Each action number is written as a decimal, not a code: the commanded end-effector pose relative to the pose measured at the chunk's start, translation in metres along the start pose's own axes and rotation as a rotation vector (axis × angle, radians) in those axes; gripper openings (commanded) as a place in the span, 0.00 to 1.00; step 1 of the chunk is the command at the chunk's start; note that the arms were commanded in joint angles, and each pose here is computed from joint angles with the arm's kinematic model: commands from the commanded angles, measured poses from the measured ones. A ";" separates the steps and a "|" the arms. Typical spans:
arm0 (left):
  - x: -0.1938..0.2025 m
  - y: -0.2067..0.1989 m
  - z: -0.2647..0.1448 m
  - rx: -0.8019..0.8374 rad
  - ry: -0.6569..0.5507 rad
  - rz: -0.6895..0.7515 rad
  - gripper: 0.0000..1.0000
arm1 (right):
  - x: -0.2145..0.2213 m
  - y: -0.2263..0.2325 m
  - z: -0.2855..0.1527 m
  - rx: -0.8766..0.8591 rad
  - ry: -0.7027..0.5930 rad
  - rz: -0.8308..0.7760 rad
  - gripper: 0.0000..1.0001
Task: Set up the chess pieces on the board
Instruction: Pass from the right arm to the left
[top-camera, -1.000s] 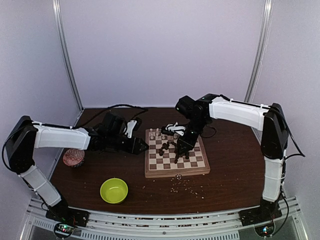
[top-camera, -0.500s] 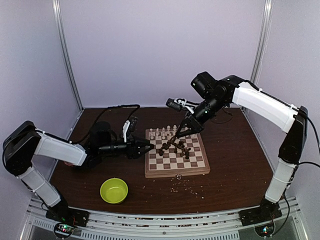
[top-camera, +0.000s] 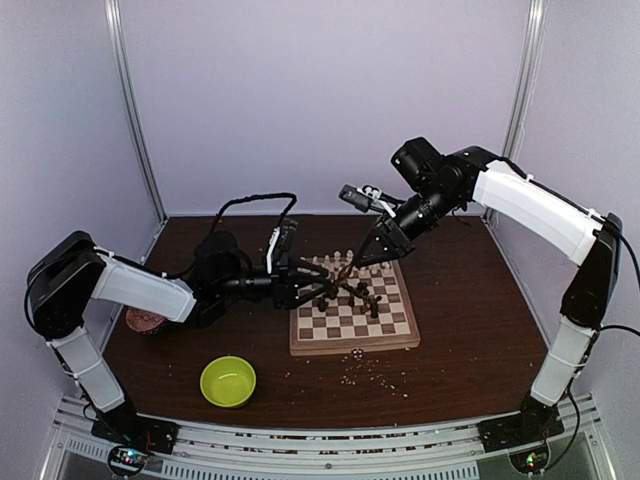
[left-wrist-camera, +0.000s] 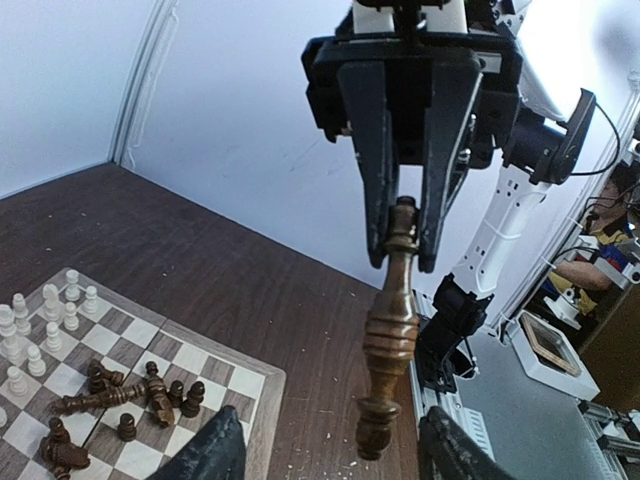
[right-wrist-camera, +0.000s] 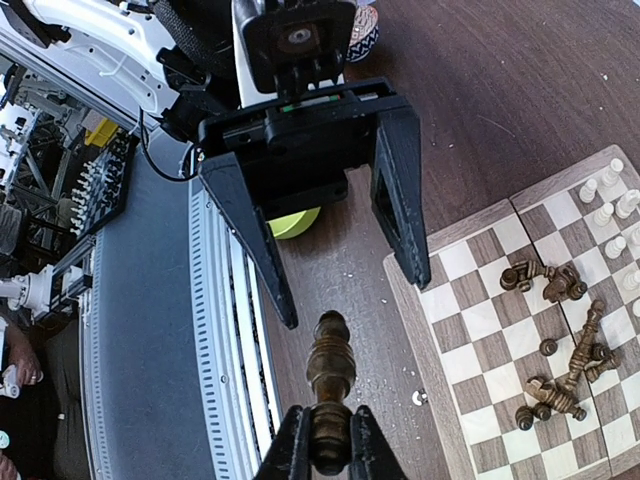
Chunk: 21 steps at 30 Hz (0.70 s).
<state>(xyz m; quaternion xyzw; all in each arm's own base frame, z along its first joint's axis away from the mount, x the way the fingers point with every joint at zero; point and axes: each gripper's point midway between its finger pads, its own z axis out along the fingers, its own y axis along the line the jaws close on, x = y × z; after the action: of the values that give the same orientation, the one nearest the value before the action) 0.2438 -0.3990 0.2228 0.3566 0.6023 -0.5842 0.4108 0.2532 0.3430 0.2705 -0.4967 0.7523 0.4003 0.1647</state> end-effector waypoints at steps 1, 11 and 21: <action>-0.004 -0.017 0.015 0.111 0.027 0.020 0.61 | -0.008 0.011 -0.016 -0.007 -0.047 -0.017 0.00; 0.000 -0.023 0.027 0.172 0.064 0.009 0.44 | -0.003 0.009 -0.015 -0.002 -0.049 -0.009 0.00; 0.005 -0.023 0.032 0.193 0.096 -0.012 0.15 | -0.001 0.007 -0.013 -0.001 -0.044 -0.002 0.00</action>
<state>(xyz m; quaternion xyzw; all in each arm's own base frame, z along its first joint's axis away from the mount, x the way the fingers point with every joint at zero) 0.2268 -0.4280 0.2180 0.4039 0.5831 -0.6176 0.3398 0.2515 0.3373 0.2726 -0.4908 0.7528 0.4045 0.1696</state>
